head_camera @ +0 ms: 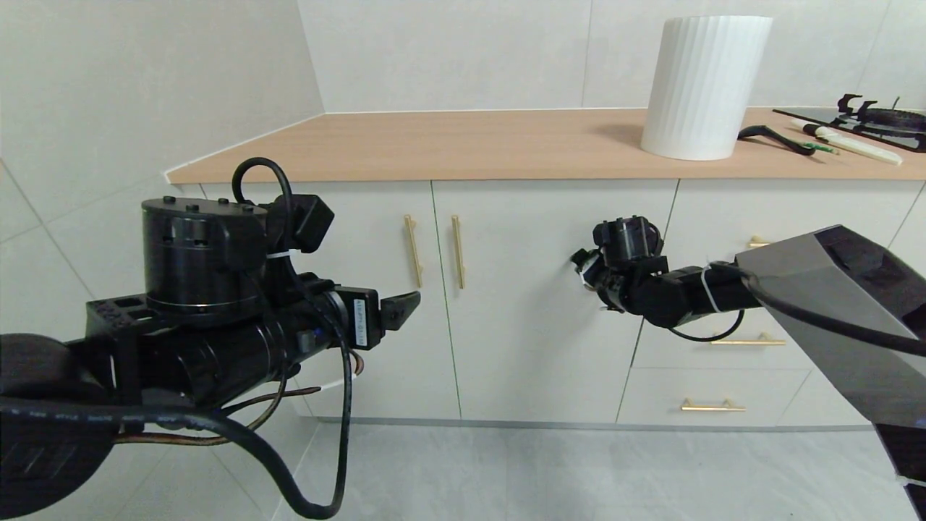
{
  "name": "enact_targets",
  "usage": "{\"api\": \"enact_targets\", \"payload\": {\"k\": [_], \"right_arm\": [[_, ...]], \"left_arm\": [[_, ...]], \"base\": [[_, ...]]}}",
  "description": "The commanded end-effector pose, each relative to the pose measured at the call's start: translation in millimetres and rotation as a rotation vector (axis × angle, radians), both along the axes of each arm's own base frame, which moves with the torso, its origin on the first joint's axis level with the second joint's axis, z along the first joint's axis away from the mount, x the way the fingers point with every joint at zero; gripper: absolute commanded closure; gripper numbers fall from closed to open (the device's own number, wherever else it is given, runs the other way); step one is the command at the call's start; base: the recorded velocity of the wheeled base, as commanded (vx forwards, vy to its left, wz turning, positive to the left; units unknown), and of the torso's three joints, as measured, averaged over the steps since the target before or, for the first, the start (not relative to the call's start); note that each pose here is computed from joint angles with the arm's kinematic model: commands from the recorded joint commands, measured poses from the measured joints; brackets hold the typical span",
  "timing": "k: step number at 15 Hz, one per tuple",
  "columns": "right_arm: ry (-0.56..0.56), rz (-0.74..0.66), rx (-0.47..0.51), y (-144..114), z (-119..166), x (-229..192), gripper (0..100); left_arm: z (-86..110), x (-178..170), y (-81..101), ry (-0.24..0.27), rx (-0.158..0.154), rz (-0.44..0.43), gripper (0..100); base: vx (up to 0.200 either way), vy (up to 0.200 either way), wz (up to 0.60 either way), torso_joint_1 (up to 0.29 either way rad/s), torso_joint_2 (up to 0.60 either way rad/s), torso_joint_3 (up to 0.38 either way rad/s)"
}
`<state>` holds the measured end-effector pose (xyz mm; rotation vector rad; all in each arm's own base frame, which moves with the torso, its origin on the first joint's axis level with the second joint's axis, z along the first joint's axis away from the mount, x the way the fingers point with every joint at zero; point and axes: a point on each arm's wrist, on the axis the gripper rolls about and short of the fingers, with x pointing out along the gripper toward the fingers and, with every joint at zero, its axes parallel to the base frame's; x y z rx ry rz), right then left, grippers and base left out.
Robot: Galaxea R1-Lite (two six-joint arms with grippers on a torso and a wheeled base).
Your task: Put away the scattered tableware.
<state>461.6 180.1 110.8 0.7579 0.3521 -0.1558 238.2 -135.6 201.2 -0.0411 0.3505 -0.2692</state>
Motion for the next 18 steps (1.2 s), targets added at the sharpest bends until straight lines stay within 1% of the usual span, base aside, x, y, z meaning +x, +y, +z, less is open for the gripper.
{"api": "enact_targets", "payload": {"k": [1,3,4,5,6,7,8,9,10,11,12,13,14,15,16,17,18], "right_arm": [[0.0,0.024,-0.017,-1.8,23.9,-24.9,0],[-0.042,0.047,-0.053,-13.5,64.1,-57.2,0],[-0.068,0.071,-0.119,-27.1,90.6,-88.6,0],[-0.078,0.078,-0.175,-37.6,103.0,-112.0,0],[-0.095,0.093,-0.233,-50.3,116.3,-148.3,0],[-0.11,0.102,-0.269,-61.3,122.7,-175.2,0],[-0.112,0.105,-0.319,-73.4,122.7,-205.4,0],[-0.116,0.107,-0.348,-78.9,122.1,-217.1,0],[-0.153,0.094,-0.425,-101.0,123.1,-248.0,0],[-0.165,0.044,-0.472,-121.9,119.3,-265.6,0],[-0.171,0.015,-0.516,-135.7,115.0,-283.1,0],[-0.172,-0.018,-0.56,-151.3,106.2,-307.3,0],[-0.189,-0.007,-0.582,-157.1,99.8,-327.8,0],[-0.219,0.0,-0.589,-161.0,96.2,-345.7,0],[-0.306,0.017,-0.63,-169.0,89.8,-382.0,0],[-0.387,0.039,-0.685,-173.7,87.7,-404.9,0],[-0.436,0.036,-0.729,-177.1,84.4,-419.4,0]], "left_arm": [[1.1,-1.2,0.7,-0.003,-0.002,0.0,0],[3.2,-7.3,4.3,-0.009,-0.005,0.002,0],[6.1,-16.9,10.1,-0.02,-0.012,0.002,0],[12.6,-24.0,14.0,-0.044,-0.022,0.004,0],[20.9,-36.6,21.8,-0.076,-0.038,0.013,0],[22.6,-47.7,28.4,-0.09,-0.048,0.016,0],[18.5,-62.9,37.6,-0.095,-0.049,0.019,0],[16.5,-70.5,42.5,-0.098,-0.05,0.024,0],[9.0,-100.1,60.2,-0.118,-0.058,0.034,0],[4.6,-122.0,74.0,-0.149,-0.072,0.038,0],[-1.5,-136.6,85.9,-0.17,-0.08,0.063,0],[-12.4,-154.6,99.7,-0.189,-0.088,0.099,0],[-19.8,-168.9,108.0,-0.203,-0.094,0.111,0],[-25.1,-180.5,114.4,-0.215,-0.099,0.118,0],[-33.8,-200.1,125.9,-0.221,-0.097,0.161,0],[-39.2,-213.3,132.3,-0.228,-0.089,0.19,0],[-43.2,-225.1,136.7,-0.252,-0.072,0.193,0]], "base": [[0.0,0.0,0.0,0.0,0.0,0.0],[0.0,0.0,0.0,0.0,0.0,0.0],[0.0,0.0,0.0,0.0,0.0,0.0],[0.0,0.0,0.0,0.0,0.0,0.0],[0.0,0.0,0.0,0.0,0.0,0.0],[0.0,0.0,0.0,0.0,0.0,0.0],[0.0,0.0,0.0,0.0,0.0,0.0],[0.0,0.0,0.0,0.0,0.0,0.0],[0.0,0.0,0.0,0.0,0.0,0.0],[0.0,0.0,0.0,0.0,0.0,0.0],[0.0,0.0,0.0,0.0,0.0,0.0],[0.0,0.0,0.0,0.0,0.0,0.0],[0.0,0.0,0.0,0.0,0.0,0.0],[0.0,0.0,0.0,0.0,0.0,0.0],[0.0,0.0,0.0,0.0,0.0,0.0],[0.0,0.0,0.0,0.0,0.0,0.0],[0.0,0.0,0.0,0.0,0.0,0.0]]}}
